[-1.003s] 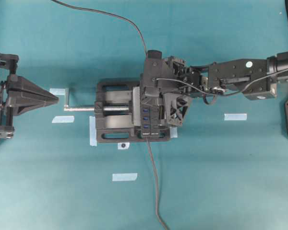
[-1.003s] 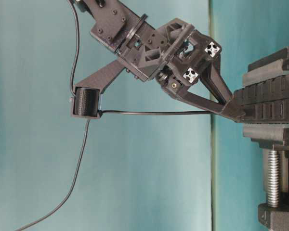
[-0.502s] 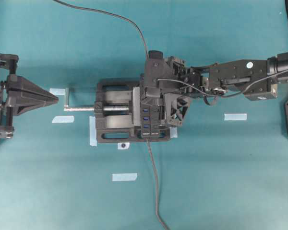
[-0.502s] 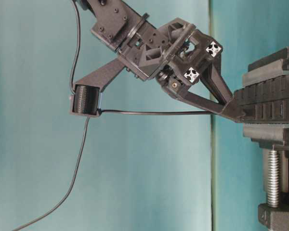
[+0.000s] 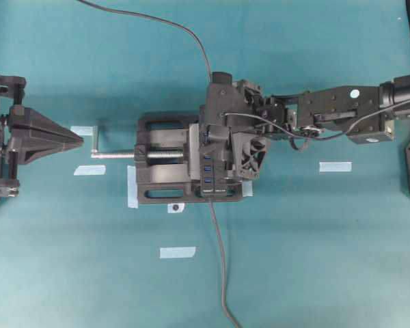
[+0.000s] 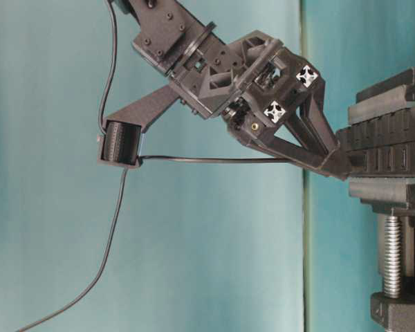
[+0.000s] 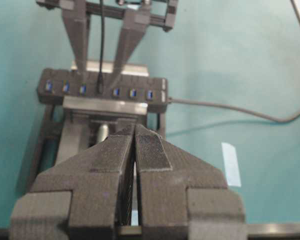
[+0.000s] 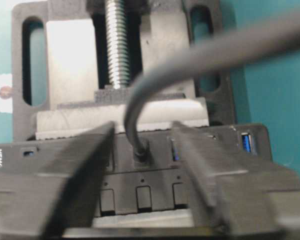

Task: Insert the USB into the center port of the fixed hub
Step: 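Open the right gripper to release the inserted plug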

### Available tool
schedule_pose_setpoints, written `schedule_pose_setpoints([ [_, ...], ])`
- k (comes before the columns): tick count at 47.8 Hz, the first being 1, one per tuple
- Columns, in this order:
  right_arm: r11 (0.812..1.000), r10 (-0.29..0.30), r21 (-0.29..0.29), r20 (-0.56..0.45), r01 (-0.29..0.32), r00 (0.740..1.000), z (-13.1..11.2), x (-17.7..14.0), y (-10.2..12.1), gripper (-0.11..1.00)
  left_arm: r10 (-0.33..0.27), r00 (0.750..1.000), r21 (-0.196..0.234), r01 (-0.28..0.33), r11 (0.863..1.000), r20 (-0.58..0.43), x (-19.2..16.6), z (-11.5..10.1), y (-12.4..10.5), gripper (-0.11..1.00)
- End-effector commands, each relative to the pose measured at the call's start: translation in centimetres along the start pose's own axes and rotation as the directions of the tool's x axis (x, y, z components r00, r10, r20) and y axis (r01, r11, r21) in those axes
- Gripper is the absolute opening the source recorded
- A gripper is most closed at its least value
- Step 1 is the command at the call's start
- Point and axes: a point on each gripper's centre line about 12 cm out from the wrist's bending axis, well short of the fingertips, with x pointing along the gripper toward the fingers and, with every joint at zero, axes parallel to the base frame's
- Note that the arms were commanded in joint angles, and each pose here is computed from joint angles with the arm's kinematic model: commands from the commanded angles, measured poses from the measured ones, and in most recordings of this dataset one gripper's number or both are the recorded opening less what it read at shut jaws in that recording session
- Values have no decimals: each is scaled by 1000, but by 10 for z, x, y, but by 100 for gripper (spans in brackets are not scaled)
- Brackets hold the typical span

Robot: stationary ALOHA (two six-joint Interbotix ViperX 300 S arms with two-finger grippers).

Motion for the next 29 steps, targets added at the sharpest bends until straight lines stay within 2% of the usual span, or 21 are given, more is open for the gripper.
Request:
schedule_pose_setpoints([
  [1,1000,-2,10,52,2,999,14,-12,-1,65,-1,1000,0,1,1000,29,0,10,-1,0],
  [29,1000,-3,11,34,2,999,10,-12,-1,65,1,1000,-1,-1,1000,25,0,9,0,0],
])
